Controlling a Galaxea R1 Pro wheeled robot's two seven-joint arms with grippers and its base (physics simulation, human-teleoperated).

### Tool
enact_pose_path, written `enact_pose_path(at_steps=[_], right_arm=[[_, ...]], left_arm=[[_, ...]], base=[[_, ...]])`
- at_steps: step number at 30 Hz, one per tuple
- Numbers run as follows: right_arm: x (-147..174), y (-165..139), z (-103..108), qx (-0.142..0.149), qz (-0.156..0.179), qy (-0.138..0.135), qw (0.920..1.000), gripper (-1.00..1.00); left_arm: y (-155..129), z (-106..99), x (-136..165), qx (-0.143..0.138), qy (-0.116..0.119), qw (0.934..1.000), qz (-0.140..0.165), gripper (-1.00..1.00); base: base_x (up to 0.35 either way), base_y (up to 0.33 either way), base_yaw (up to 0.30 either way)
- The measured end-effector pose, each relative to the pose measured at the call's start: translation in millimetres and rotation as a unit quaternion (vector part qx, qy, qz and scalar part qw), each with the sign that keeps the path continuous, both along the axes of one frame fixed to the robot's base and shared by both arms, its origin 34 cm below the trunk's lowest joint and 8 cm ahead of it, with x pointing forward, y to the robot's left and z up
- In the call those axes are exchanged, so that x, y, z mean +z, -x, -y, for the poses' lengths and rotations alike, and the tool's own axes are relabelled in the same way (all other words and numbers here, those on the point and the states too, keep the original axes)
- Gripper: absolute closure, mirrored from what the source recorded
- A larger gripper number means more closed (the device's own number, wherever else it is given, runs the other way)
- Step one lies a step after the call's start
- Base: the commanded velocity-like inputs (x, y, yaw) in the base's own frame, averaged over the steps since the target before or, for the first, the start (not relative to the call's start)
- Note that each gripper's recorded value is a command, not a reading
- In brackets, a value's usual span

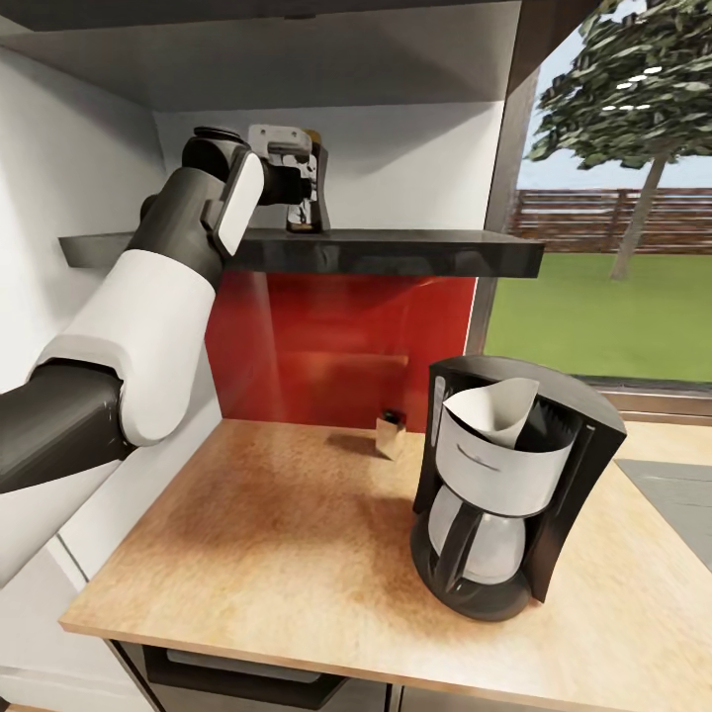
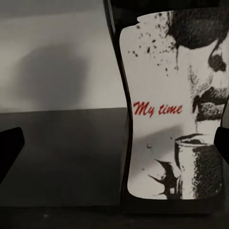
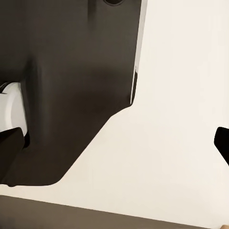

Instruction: Set up a coffee station on the kitchen countertop: keep the coffee maker on the countertop, move the bottle of coffee from the kitchen shelf to the counter next to the coffee maker, place a paper coffee filter on top of the coffee maker, put the saucer next to the coffee maker with the coffee cup on the saucer, and place the electric kettle next to the coffee maker.

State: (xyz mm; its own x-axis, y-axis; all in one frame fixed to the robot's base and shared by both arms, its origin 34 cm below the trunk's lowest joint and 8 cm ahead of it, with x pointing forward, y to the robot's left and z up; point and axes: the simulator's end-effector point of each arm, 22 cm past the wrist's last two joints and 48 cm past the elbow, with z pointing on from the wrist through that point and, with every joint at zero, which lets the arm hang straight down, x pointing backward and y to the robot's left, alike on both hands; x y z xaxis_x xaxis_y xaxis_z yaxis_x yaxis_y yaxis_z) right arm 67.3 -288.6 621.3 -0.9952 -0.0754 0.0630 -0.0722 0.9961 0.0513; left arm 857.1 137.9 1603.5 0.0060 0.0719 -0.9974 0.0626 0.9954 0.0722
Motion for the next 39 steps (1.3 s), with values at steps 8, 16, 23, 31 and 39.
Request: enact_pose_path(at_steps=[8, 16, 23, 31, 39], right_arm=[[0, 0, 0, 0.000, 0.000, 0.000, 1.0000, -1.00], [0, 0, 0, 0.000, 0.000, 0.000, 1.0000, -1.00], [0, 0, 0, 0.000, 0.000, 0.000, 1.0000, -1.00], [0, 0, 0, 0.000, 0.000, 0.000, 1.0000, -1.00], [0, 0, 0, 0.000, 0.000, 0.000, 1.0000, -1.00]], left_arm=[[0, 0, -1, 0.000, 0.000, 1.0000, 0.000, -1.00], [0, 1, -1, -0.001, 0.000, 1.0000, -0.001, -1.00], [-2, 1, -9, 0.000, 0.000, 1.0000, -0.006, -1.00], [-3, 1, -10, -0.001, 0.000, 1.0000, -0.006, -1.00], [-2, 1, -10, -0.001, 0.000, 1.0000, -0.007, -1.00]], base=[[0.001, 0.000, 0.000], [0.000, -0.003, 0.000], [0.000, -0.118, 0.000], [0.000, -0.013, 0.000], [0.123, -0.001, 0.000]])
